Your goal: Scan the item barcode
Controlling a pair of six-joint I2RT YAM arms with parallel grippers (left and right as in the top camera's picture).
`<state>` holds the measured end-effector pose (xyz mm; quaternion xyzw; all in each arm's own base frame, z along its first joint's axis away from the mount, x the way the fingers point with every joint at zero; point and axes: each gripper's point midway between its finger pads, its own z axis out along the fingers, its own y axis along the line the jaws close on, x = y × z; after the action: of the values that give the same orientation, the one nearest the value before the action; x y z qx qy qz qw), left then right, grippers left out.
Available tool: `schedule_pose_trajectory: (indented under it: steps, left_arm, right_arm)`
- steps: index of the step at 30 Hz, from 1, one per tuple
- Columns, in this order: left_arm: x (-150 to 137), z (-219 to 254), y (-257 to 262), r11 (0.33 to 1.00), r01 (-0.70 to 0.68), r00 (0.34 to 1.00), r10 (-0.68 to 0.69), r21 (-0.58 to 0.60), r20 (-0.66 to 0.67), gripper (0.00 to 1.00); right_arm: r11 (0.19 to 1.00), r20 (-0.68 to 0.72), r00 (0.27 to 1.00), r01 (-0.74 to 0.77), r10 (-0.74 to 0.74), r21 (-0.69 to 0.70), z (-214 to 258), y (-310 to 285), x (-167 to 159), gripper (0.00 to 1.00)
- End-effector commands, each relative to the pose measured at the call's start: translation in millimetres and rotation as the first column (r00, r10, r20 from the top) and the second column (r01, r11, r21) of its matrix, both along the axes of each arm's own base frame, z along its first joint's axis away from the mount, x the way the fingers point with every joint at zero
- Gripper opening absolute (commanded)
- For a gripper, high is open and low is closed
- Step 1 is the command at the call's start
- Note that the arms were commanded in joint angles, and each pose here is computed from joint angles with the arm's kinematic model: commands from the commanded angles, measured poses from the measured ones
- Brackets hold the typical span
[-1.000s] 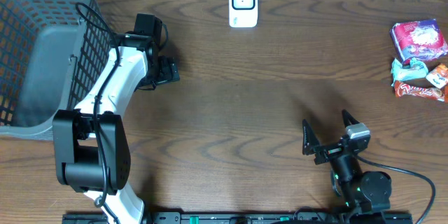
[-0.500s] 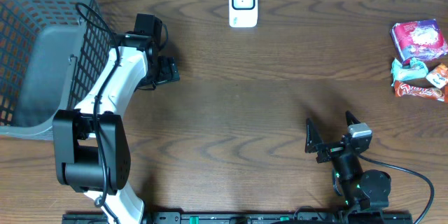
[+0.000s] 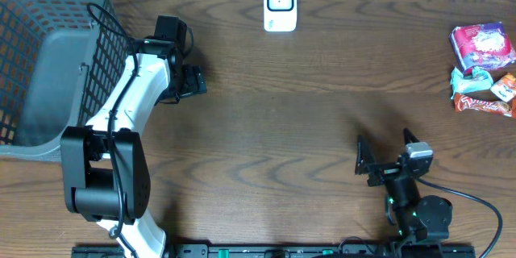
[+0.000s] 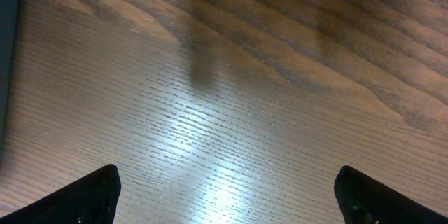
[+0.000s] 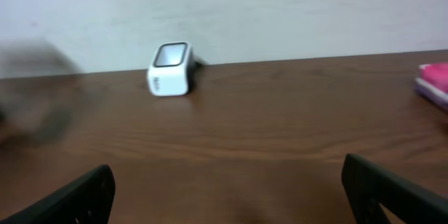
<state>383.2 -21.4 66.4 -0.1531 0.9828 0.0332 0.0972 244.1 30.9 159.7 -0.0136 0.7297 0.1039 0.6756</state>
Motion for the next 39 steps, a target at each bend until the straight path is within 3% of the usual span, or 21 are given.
schedule_pose_trajectory:
  steps: [1, 7, 39]
  left_arm:
    - [1.3, 1.9, 2.7, 1.0, 0.005, 1.0, -0.006, 0.015, 0.002, 0.98]
    - [1.3, 1.9, 2.7, 1.0, 0.005, 1.0, -0.006, 0.015, 0.002, 0.98]
    - [1.3, 1.9, 2.7, 1.0, 0.005, 1.0, -0.006, 0.015, 0.002, 0.98]
  right_arm:
    - [0.999, 0.001, 0.999, 0.037, -0.037, -0.012, -1.1, -8.0, 0.7, 0.99]
    - [0.997, 0.009, 0.999, 0.033, -0.032, -0.063, -1.3, -7.8, 0.7, 0.99]
    - [0.998, 0.012, 1.0, 0.029, -0.029, -0.058, -0.4, -7.1, 0.7, 0.99]
